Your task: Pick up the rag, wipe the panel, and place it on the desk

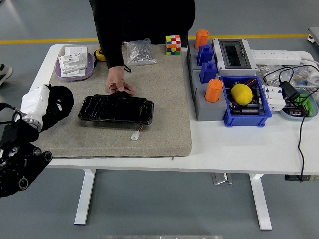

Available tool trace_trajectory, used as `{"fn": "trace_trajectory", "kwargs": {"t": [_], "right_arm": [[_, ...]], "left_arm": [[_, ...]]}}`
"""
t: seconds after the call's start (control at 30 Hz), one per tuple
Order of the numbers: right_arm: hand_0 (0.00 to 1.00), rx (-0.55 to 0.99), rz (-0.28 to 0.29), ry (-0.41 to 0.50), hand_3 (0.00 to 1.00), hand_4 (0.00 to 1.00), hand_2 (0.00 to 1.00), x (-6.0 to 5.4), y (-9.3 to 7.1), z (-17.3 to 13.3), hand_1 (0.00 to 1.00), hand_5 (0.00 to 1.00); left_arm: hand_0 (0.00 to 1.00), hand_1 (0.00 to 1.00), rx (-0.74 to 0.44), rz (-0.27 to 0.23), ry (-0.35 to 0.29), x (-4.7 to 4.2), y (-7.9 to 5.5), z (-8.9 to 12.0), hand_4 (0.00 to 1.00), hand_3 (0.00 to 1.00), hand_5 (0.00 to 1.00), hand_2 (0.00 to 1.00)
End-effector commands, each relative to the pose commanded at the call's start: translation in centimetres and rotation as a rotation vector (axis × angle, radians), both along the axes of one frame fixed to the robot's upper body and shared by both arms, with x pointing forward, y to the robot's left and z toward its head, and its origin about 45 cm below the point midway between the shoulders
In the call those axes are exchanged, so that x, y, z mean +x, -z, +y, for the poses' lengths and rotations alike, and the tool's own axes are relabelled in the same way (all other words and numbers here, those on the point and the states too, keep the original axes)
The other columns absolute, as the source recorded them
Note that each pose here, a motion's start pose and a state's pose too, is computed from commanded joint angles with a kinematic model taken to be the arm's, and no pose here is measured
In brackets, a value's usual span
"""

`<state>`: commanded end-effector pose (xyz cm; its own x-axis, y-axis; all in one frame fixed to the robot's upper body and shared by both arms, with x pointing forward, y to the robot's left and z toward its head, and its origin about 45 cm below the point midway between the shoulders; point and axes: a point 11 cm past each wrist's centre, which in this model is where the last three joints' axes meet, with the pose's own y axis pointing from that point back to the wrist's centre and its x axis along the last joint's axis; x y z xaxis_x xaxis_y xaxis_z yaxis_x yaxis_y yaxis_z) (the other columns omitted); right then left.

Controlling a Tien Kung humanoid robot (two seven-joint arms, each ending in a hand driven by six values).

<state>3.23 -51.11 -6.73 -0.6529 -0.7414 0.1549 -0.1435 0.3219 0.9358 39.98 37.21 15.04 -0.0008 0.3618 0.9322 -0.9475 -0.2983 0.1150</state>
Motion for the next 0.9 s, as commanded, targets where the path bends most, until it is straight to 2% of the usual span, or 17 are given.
{"fn": "trace_trajectory", "kwargs": {"t": [0.17,0.2,0.37,0.4,0.57,0.6,0.77,0.8,0.9], "right_arm": [[0.703,0.002,-0.001,0.002,0.629,0.998,0.68,0.0,0.0,0.1,0.586,0.633],[0.703,0.003,0.0,0.002,0.628,0.998,0.68,0.0,0.1,0.1,0.586,0.633],[0.703,0.004,-0.003,0.004,0.628,0.998,0.68,0.1,0.1,0.2,0.586,0.633],[0.708,0.004,-0.003,0.004,0.627,0.998,0.68,0.1,0.1,0.2,0.586,0.632],[0.708,0.006,-0.003,0.004,0.627,0.998,0.68,0.0,0.1,0.2,0.586,0.632],[0.704,0.005,-0.003,0.005,0.626,0.998,0.679,0.1,0.1,0.2,0.586,0.629],[0.704,0.004,-0.006,0.004,0.626,0.998,0.679,0.2,0.1,0.2,0.586,0.629],[0.704,0.004,-0.006,0.006,0.626,0.998,0.679,0.2,0.1,0.2,0.585,0.629],[0.704,0.005,-0.006,0.007,0.626,0.998,0.679,0.2,0.1,0.2,0.585,0.629]], "left_arm": [[0.295,0.263,0.002,0.007,0.009,-0.4,0.7,0.4,0.002,0.447,0.002,0.576],[0.349,0.388,0.002,0.02,0.003,-0.61,1.1,0.6,0.002,0.495,0.002,0.609],[0.349,0.388,0.014,0.039,0.0,-1.15,1.8,1.1,0.002,0.495,0.002,0.609],[0.356,0.485,0.018,0.042,0.0,-1.19,1.9,1.1,0.002,0.509,0.002,0.657],[0.356,0.485,0.028,0.046,-0.005,-1.23,2.0,1.3,0.002,0.509,0.002,0.657],[0.378,0.574,0.031,0.046,-0.004,-1.21,1.9,1.3,0.164,0.53,0.002,0.667],[0.378,0.574,0.031,0.049,-0.002,-1.22,1.9,1.4,0.164,0.53,0.002,0.667],[0.408,0.622,0.034,0.05,-0.001,-1.22,1.8,1.4,0.287,0.529,0.002,0.669],[0.408,0.622,0.027,0.056,-0.007,-1.25,1.8,1.6,0.287,0.529,0.002,0.669]]}}
